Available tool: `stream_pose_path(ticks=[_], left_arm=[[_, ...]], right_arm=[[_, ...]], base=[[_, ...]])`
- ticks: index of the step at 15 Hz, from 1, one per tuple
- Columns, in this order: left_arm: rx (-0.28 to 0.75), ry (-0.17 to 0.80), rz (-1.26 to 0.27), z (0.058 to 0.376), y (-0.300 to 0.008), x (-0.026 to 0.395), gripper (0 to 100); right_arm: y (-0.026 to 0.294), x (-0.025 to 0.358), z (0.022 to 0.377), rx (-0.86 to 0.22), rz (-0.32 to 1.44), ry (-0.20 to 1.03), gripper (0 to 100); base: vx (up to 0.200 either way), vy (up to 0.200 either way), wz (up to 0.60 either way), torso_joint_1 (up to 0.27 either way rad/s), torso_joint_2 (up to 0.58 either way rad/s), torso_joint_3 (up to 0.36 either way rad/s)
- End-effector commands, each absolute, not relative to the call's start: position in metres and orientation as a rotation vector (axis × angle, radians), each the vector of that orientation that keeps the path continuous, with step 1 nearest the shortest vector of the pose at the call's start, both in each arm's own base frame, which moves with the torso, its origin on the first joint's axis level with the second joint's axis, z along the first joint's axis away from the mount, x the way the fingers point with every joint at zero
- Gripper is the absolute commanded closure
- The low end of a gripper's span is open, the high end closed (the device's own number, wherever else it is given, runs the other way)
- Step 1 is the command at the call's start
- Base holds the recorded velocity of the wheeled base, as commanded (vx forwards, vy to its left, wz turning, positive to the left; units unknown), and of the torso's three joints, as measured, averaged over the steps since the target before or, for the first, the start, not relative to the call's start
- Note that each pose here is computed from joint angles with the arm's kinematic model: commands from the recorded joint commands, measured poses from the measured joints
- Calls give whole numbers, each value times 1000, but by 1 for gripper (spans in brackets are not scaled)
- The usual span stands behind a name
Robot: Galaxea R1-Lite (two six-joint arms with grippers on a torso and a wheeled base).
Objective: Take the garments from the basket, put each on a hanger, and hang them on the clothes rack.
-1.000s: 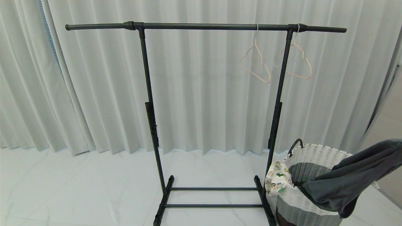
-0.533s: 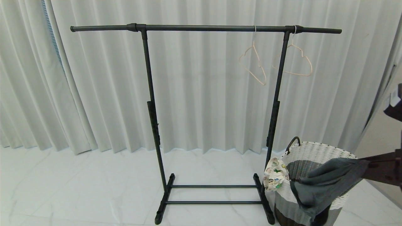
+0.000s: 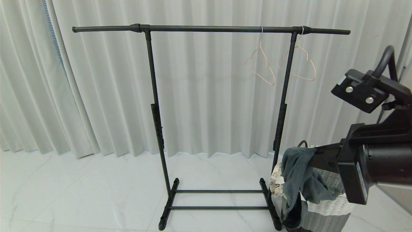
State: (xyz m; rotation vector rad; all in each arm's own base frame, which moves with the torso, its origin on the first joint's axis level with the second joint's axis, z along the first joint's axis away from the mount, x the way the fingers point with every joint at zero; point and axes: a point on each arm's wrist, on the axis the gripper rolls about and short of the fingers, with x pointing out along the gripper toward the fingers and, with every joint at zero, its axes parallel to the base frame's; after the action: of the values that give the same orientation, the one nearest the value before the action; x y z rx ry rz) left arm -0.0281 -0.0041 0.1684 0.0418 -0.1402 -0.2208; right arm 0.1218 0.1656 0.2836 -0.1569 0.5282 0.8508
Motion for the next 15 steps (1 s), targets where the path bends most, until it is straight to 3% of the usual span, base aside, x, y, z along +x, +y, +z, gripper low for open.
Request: stream_pose_path(ticks=[1,3,6,7,8,11,15], left_arm=[[46,-30,-454,234,-10,20,0],[47,92,-659,242,-22,59,0],[4,181,-942,255,-71,109,0],[-3,189,-973,254,-81,119,0],[-14,229,-1024,244,-112,141,0],[9,373,-1089,208,-177,151,0],[74,522,-1160,155,-231,163,0]], right_arm=[[173,127,279,-154,845,537,100],[174,128,283,-120,848,503,100],[177,130,285,-96,847,488,100],[178,131,284,-96,846,491,100],[178,131,285,-85,846,484,100],[183,134,285,-62,845,476,100],[187,138,286,-44,849,449,100]], base=[[0,0,0,0,0,0],[0,0,0,0,0,0],[0,0,0,0,0,0],[0,0,0,0,0,0],[0,0,0,0,0,0],[0,0,0,0,0,0],[0,0,0,0,0,0]])
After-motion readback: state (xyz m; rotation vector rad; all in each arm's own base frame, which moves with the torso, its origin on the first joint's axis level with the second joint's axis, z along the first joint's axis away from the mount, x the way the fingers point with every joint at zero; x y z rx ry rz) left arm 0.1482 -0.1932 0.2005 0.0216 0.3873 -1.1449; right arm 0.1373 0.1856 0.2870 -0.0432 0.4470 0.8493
